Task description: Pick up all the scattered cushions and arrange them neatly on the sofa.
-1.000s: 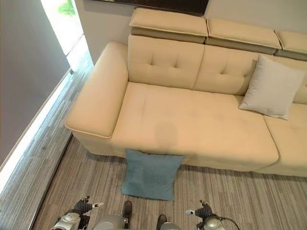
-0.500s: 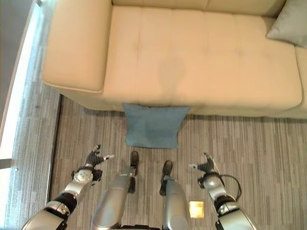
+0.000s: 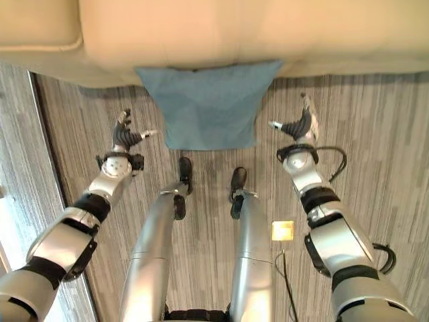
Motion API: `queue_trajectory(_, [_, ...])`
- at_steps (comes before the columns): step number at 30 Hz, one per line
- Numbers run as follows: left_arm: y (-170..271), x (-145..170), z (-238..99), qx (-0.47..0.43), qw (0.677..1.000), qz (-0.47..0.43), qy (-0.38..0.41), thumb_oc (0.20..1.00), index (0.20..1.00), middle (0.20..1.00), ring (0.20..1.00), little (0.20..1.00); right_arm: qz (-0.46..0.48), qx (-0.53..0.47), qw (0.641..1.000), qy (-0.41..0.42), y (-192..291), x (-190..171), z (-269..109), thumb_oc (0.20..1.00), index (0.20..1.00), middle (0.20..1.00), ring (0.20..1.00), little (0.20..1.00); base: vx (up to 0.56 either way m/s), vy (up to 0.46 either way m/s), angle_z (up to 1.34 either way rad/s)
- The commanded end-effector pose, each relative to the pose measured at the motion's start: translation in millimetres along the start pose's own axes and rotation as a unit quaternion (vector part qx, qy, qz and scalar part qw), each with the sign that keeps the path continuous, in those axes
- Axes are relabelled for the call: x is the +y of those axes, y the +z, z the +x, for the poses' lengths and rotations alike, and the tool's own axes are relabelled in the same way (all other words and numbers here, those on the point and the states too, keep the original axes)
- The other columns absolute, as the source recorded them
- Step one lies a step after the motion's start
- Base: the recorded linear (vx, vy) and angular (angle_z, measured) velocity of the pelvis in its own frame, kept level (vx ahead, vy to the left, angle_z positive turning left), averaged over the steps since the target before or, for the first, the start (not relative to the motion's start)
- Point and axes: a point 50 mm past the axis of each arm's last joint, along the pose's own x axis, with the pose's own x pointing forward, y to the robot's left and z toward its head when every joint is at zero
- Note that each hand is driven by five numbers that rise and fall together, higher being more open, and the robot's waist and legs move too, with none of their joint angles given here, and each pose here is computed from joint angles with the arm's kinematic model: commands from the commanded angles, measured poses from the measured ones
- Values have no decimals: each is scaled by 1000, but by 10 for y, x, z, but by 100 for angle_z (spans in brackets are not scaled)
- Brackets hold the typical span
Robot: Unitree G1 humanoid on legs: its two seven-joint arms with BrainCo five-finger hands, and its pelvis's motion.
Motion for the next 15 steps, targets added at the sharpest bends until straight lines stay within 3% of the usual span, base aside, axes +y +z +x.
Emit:
queue_trajectory(1, [-81,57,-31,9,999,-38,37,1000,1000,1000,1000,1000,-8,-20,999,-32,-48,-89,-33,1000,1000,1000,1000,1000,-1,8,-4])
queue_trajectory(8, [324,126,145,-30,992,-96,82,1000,1000,1000,1000,1000,45,-58,993,-91,325,-170,106,1000,1000,1000,1000,1000,16,4,1])
queue_trajectory(15, [700,180,231,-81,980,-157,92,1000,1000,1000,1000,1000,73,-87,989,-97,520,-135,113,1000,1000,1000,1000,1000,49,2,0])
